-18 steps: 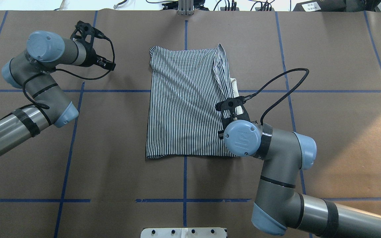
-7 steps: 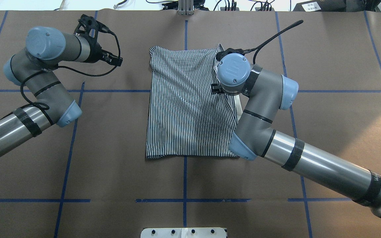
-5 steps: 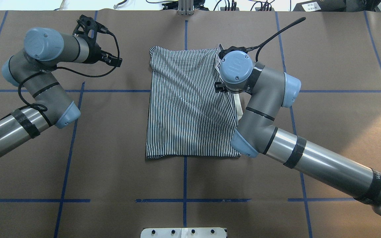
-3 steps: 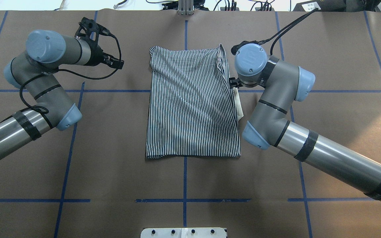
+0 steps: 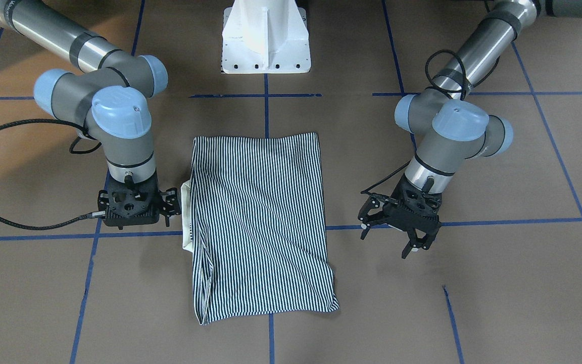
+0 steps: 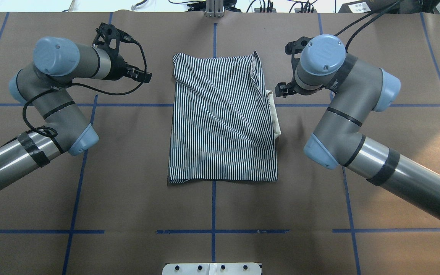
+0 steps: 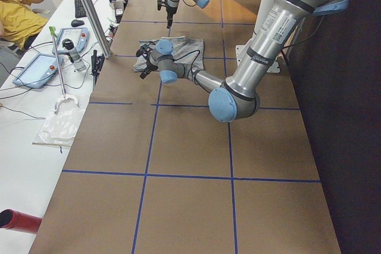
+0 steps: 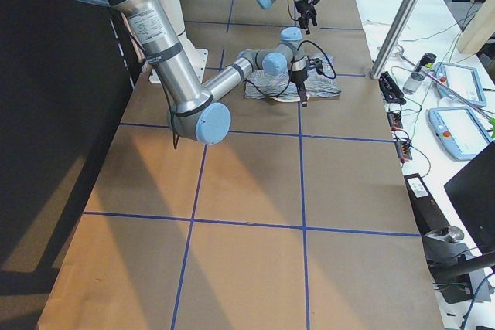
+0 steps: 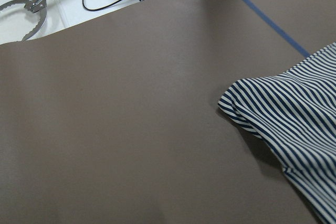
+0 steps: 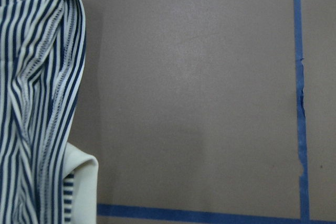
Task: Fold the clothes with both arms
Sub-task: 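Raise the right gripper away while the left gripper moves toward the shirt's near corner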
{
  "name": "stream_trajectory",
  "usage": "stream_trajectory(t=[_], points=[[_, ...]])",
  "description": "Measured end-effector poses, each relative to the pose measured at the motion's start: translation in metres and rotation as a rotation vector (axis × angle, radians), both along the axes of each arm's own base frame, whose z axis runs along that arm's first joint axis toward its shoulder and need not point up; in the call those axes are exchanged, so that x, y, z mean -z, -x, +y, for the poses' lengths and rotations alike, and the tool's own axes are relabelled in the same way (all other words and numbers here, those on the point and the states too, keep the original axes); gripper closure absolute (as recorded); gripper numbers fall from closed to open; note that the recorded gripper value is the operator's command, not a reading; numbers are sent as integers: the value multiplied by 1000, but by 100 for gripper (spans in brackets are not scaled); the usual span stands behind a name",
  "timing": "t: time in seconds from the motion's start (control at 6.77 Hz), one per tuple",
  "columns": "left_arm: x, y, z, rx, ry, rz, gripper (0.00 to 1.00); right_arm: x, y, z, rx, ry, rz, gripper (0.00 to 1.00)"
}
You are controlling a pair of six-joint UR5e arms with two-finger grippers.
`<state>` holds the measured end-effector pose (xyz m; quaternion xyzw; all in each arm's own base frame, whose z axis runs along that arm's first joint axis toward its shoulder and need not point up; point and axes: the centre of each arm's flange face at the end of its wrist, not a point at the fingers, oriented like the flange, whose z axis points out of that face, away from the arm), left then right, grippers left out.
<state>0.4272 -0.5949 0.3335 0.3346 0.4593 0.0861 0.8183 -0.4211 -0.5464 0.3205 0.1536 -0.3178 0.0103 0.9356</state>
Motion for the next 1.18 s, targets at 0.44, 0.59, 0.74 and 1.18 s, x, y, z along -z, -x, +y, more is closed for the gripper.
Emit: stream_trajectory(t=[0.44, 0.59, 0.74, 1.18], points=[[66, -10, 98, 6, 232, 240, 0, 2, -80, 80, -97, 31, -300, 0], [76, -24, 135, 34, 314, 302, 0, -7, -97, 98, -170, 74, -416, 1], [79, -43, 168, 69, 393, 351, 3, -12, -106, 109, -274, 175, -529, 1], [65, -91, 231, 150, 631, 438, 36, -14, -107, 116, -394, 285, -614, 0]])
